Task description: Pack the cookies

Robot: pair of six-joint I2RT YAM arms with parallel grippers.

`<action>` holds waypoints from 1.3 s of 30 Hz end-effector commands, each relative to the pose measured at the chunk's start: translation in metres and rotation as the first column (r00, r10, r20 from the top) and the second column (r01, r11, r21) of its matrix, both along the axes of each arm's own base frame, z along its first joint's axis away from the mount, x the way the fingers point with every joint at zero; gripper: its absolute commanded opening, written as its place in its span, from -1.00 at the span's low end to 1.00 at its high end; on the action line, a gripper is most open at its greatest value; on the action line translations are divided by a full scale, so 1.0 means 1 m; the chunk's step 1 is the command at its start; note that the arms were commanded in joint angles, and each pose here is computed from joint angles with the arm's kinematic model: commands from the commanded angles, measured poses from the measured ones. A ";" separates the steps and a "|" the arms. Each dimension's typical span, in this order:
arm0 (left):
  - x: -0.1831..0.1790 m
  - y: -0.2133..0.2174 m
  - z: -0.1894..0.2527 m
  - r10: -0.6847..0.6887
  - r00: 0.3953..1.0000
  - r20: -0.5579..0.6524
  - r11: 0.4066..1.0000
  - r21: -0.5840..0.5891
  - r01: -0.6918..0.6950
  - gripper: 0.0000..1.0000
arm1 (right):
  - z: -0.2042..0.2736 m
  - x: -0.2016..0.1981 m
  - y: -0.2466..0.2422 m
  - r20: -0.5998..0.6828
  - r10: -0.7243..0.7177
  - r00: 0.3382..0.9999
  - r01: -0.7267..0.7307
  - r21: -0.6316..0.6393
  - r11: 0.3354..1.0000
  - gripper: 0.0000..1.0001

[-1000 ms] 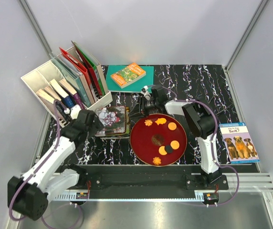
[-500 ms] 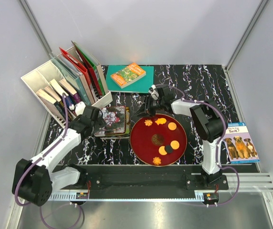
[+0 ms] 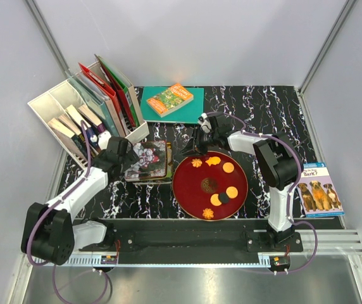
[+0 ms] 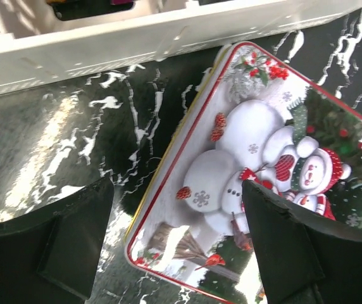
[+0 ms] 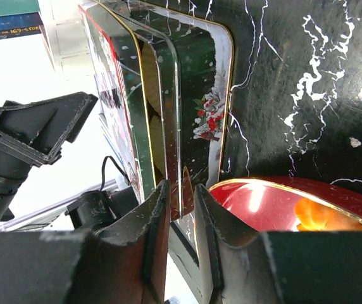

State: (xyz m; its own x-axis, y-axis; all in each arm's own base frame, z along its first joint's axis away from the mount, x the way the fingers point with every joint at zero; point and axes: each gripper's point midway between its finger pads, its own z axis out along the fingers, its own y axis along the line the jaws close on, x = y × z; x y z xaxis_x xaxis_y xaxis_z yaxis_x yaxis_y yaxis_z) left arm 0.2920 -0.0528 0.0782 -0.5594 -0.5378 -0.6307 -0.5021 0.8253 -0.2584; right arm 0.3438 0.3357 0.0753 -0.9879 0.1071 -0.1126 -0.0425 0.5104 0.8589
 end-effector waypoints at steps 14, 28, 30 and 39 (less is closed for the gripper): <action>0.034 -0.044 -0.003 -0.166 0.984 0.063 0.975 -0.140 0.173 0.59 | 0.019 0.018 0.003 0.080 -0.007 0.997 0.007 0.004 1.000 -0.38; 0.041 -0.059 0.010 -0.203 0.973 0.106 0.955 -0.197 0.221 0.50 | -0.008 0.014 0.005 -0.014 0.020 1.000 -0.020 -0.023 1.000 -0.39; 0.042 -0.061 0.013 -0.207 0.972 0.113 0.953 -0.203 0.227 0.50 | -0.011 0.012 0.008 -0.028 0.036 0.999 -0.036 -0.015 0.999 -0.40; 0.047 -0.068 0.023 -0.224 0.964 0.141 0.944 -0.217 0.251 0.47 | -0.010 0.005 0.025 -0.045 0.105 0.993 -0.104 0.024 0.994 -0.40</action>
